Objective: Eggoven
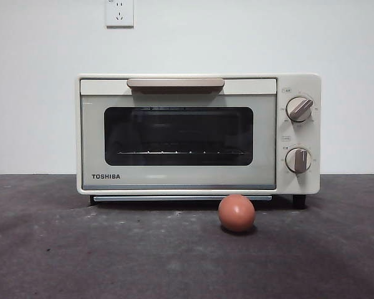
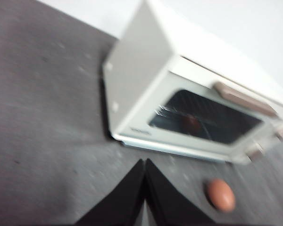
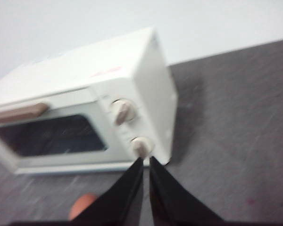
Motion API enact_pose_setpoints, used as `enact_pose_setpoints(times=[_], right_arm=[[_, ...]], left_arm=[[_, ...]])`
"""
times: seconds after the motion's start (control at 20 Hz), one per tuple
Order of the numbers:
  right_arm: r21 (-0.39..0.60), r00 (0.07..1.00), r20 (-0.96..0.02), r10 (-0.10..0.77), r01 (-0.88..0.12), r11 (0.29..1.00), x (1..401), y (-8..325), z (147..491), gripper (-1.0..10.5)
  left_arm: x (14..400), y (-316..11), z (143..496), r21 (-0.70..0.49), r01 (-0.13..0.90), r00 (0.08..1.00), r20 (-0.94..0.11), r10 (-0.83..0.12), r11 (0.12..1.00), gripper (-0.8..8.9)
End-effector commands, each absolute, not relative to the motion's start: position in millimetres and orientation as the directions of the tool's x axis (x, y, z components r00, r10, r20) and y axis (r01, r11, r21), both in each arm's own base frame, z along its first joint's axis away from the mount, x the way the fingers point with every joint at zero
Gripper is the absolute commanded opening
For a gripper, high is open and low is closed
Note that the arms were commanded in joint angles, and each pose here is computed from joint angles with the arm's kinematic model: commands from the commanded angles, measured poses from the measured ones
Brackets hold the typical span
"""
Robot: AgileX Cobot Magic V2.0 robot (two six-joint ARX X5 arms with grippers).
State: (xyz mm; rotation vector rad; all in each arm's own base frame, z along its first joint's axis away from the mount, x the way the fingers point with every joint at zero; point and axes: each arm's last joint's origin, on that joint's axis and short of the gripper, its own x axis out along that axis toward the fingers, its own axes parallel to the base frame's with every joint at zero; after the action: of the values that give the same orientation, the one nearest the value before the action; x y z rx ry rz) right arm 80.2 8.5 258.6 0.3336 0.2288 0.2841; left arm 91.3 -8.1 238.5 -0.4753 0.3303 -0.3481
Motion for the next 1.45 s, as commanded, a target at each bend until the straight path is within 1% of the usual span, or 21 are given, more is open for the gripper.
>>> enact_pose_setpoints(times=[0.05,0.2,0.45,0.55,0.7,0.95,1.05,1.2,1.25,1.3,1.45], right_arm=[[0.323,0.890,-0.234,0.391,-0.308,0.895,82.1,10.8,279.4,0.0],[0.337,0.808,-0.334,0.485,-0.378,0.862,88.7,13.9,293.0,0.0],[0.376,0.660,-0.475,0.582,-0.446,0.812,98.6,20.8,301.1,0.0],[0.388,0.596,-0.525,0.608,-0.467,0.794,101.8,25.3,299.8,0.0],[0.397,0.526,-0.571,0.630,-0.495,0.773,104.8,31.9,295.2,0.0],[0.399,0.456,-0.612,0.646,-0.528,0.750,109.1,42.0,290.4,0.1],[0.400,0.441,-0.613,0.656,-0.543,0.739,110.8,45.0,290.0,0.7],[0.410,0.442,-0.598,0.669,-0.549,0.729,114.7,48.8,291.1,2.9],[0.423,0.444,-0.592,0.673,-0.540,0.728,115.8,49.7,291.6,3.4],[0.440,0.445,-0.586,0.678,-0.527,0.727,118.4,51.2,291.9,3.6],[0.470,0.441,-0.577,0.687,-0.508,0.722,125.1,55.9,291.6,3.6]], left_arm=[[94.0,-9.6,262.2,-0.420,0.331,0.850,-0.256,-0.460,0.845,0.07],[98.8,-11.4,278.9,-0.399,0.377,0.799,-0.316,-0.511,0.836,0.07],[105.1,-16.5,295.4,-0.385,0.438,0.712,-0.404,-0.575,0.812,0.07],[107.1,-19.5,297.2,-0.385,0.456,0.675,-0.437,-0.594,0.802,0.07],[109.2,-23.7,294.0,-0.394,0.475,0.622,-0.481,-0.617,0.786,0.07],[110.1,-28.4,288.7,-0.396,0.503,0.563,-0.524,-0.639,0.768,0.07],[109.8,-29.3,288.8,-0.395,0.510,0.558,-0.523,-0.644,0.764,0.07],[109.7,-30.0,288.8,-0.395,0.514,0.555,-0.523,-0.647,0.761,0.07],[109.7,-30.0,288.8,-0.395,0.515,0.554,-0.523,-0.647,0.761,0.07],[109.7,-30.0,288.8,-0.395,0.515,0.554,-0.523,-0.647,0.761,0.07],[109.7,-30.0,288.8,-0.395,0.515,0.554,-0.523,-0.647,0.761,0.07]])
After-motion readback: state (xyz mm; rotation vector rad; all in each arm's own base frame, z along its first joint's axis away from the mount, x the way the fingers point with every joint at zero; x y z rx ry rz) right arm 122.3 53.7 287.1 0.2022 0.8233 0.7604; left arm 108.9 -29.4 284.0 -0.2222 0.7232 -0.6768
